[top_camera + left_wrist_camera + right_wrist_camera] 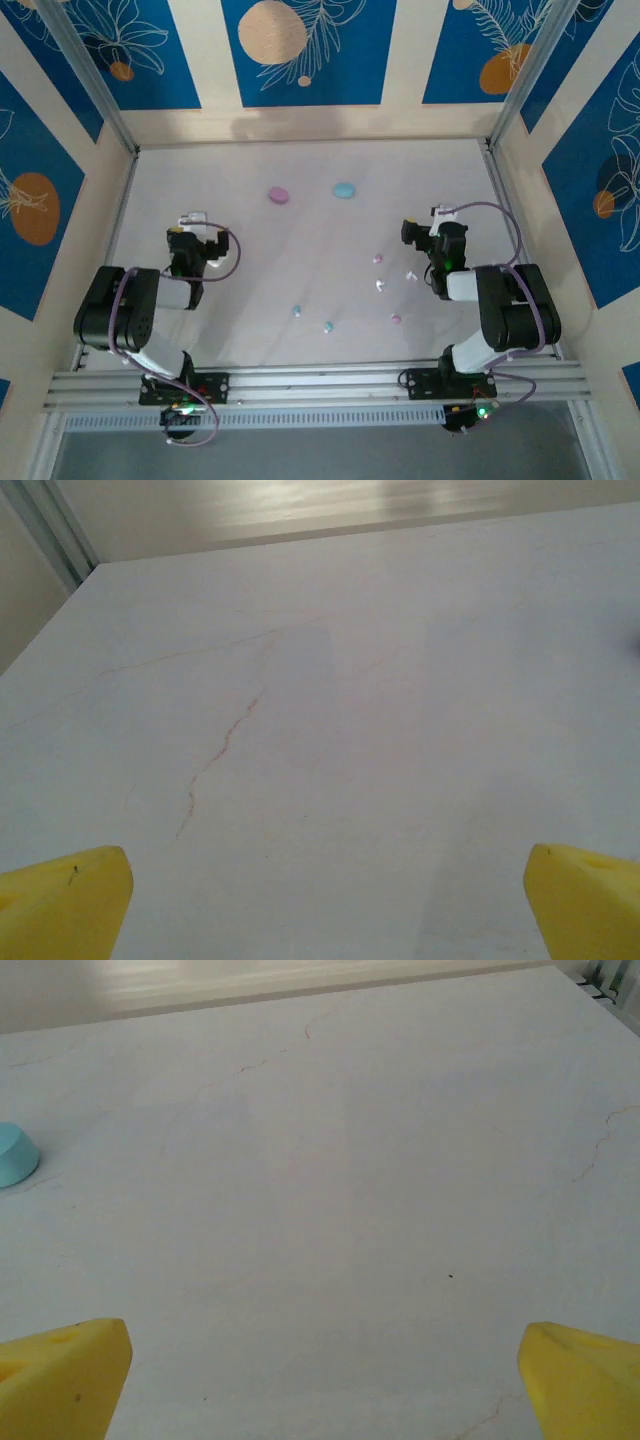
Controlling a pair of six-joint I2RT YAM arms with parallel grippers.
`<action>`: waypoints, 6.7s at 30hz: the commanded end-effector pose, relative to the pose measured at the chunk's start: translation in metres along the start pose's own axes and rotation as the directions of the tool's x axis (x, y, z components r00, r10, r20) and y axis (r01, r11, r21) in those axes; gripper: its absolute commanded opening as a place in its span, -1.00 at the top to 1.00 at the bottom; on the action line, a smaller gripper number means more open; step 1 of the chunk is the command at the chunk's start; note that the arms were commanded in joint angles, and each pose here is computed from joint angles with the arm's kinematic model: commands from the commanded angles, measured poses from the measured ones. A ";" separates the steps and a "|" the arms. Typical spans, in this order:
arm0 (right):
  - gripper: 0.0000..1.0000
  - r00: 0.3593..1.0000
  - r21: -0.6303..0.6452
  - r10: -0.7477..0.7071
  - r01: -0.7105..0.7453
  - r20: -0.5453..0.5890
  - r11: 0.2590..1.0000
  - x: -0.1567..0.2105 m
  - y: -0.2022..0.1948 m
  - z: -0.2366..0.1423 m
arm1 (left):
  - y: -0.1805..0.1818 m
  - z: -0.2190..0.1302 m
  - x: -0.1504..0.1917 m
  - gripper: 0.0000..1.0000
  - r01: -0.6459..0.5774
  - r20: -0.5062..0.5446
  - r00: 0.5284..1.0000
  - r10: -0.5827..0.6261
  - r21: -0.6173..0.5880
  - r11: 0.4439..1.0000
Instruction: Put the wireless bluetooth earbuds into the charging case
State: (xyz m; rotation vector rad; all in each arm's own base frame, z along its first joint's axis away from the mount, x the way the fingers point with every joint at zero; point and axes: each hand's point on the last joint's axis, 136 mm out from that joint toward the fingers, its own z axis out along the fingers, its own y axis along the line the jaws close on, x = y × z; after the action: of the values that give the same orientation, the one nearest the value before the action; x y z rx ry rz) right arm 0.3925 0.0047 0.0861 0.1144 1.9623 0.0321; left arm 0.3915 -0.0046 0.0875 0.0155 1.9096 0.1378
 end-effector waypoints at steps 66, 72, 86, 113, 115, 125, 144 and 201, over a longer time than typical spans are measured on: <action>-0.94 0.759 -0.243 0.263 -0.482 -0.595 0.842 -0.030 0.084 -0.102 | -0.020 -0.069 0.004 -1.00 0.344 -0.628 0.711 -0.317 -0.082 0.935; -0.95 0.719 -0.194 0.287 -0.507 -0.633 0.840 -0.021 0.082 -0.107 | 0.005 -0.078 0.023 -1.00 0.266 -0.670 0.642 -0.373 -0.262 0.928; -0.95 0.644 -0.102 0.350 -0.556 -0.680 0.825 -0.014 0.082 -0.108 | -0.011 -0.055 0.041 -1.00 0.391 -0.652 0.523 -0.549 -0.388 0.834; -0.96 0.613 -0.074 0.367 -0.573 -0.700 0.816 -0.014 0.092 -0.124 | -0.040 -0.024 0.077 -0.72 0.317 -0.662 0.440 -0.607 -0.518 0.794; -0.96 0.612 -0.071 0.368 -0.573 -0.700 0.817 -0.013 0.091 -0.124 | -0.041 -0.023 0.077 -0.56 0.320 -0.669 0.443 -0.597 -0.504 0.802; -0.96 0.607 -0.062 0.373 -0.573 -0.702 0.817 -0.012 0.092 -0.124 | -0.065 -0.023 0.063 -0.31 0.248 -0.752 0.504 -0.426 -0.347 0.905; -0.97 0.625 -0.072 0.335 -0.533 -0.705 0.843 -0.007 0.089 -0.123 | -0.281 -0.071 0.076 -0.23 0.011 -0.809 0.532 0.249 0.300 0.954; -0.33 0.403 -0.936 -0.895 0.348 0.193 -0.046 0.107 0.289 -0.077 | -0.090 -0.115 -0.055 -1.00 0.485 -0.344 0.838 -0.423 0.115 0.867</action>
State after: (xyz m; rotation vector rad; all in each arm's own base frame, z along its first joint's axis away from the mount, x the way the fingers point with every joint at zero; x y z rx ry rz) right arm 0.3026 0.3011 0.0434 -1.8617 1.9608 0.5514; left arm 0.3088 -0.1131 0.1652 -0.3282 2.1944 -0.3834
